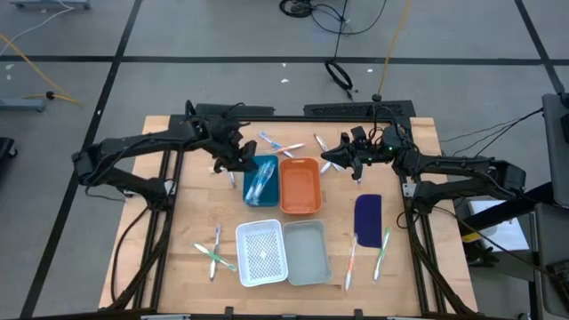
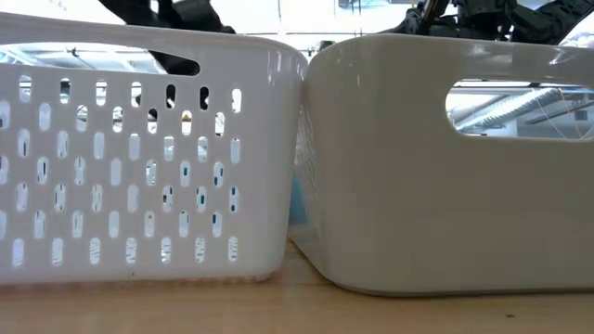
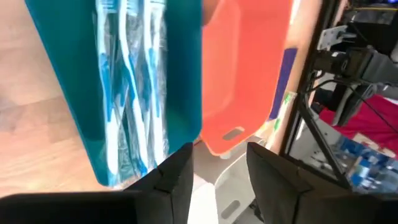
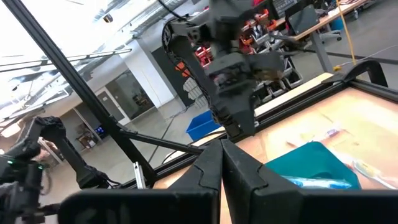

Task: Pick & Place Toothbrushes
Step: Put the blue toothbrush into the blue bin

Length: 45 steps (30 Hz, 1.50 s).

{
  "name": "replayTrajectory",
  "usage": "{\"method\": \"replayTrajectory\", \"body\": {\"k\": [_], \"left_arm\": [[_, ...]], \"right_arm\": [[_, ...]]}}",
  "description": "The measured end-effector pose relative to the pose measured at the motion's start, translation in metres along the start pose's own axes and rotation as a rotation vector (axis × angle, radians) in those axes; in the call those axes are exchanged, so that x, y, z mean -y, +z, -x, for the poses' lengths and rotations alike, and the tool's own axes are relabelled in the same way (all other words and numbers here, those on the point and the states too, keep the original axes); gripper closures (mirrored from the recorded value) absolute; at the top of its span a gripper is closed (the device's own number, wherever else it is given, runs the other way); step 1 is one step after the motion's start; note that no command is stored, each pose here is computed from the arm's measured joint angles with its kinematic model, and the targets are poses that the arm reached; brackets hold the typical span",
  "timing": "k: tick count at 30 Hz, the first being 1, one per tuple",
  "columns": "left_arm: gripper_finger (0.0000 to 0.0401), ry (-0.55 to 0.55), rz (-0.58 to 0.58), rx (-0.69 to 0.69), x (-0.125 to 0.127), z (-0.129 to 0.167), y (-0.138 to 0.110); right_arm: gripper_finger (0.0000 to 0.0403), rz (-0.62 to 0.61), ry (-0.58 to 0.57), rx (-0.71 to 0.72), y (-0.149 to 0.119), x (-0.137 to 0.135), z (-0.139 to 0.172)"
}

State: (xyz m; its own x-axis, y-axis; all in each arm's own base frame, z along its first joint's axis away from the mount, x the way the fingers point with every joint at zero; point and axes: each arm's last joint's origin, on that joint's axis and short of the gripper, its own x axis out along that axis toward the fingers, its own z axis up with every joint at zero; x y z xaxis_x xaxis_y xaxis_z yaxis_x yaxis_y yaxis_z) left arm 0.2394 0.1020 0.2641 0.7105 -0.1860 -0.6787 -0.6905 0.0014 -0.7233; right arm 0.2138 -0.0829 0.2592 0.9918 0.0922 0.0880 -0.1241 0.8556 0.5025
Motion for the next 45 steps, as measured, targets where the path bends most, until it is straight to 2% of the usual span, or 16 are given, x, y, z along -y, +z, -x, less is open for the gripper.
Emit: {"method": "replayTrajectory", "body": {"k": [8, 13, 16, 20, 27, 33, 39, 45], "left_arm": [[0.0294, 0.009, -0.371, 0.222, 0.013, 0.018, -0.031], [0.0347, -0.054, -0.616, 0.355, 0.024, 0.032, -0.041], [0.039, -0.066, -0.698, 0.436, 0.027, 0.042, -0.043], [0.0393, -0.093, -0.79, 0.485, 0.027, 0.059, -0.045], [0.0399, -0.134, -0.87, 0.5, 0.008, 0.075, -0.051], [0.04, -0.254, -0.961, 0.532, -0.015, 0.08, -0.058], [0.0399, -0.286, -0.946, 0.574, -0.042, 0.086, -0.067], [0.0399, -0.31, -0.964, 0.646, -0.059, 0.094, -0.076]], "right_arm": [[0.0403, 0.045, 0.0, 0.006, 0.001, 0.0, 0.0], [0.0403, 0.052, 0.0, 0.006, 0.001, 0.0, 0.0], [0.0403, 0.055, -0.004, 0.007, 0.001, 0.001, 0.0], [0.0403, 0.052, -0.033, 0.022, 0.001, 0.002, 0.001], [0.0403, 0.06, -0.12, 0.07, 0.003, 0.005, 0.001], [0.0403, 0.07, -0.164, 0.095, 0.006, 0.009, 0.004], [0.0403, 0.073, -0.194, 0.111, 0.009, 0.015, 0.008], [0.0403, 0.065, -0.228, 0.108, 0.01, 0.02, 0.011]]}}
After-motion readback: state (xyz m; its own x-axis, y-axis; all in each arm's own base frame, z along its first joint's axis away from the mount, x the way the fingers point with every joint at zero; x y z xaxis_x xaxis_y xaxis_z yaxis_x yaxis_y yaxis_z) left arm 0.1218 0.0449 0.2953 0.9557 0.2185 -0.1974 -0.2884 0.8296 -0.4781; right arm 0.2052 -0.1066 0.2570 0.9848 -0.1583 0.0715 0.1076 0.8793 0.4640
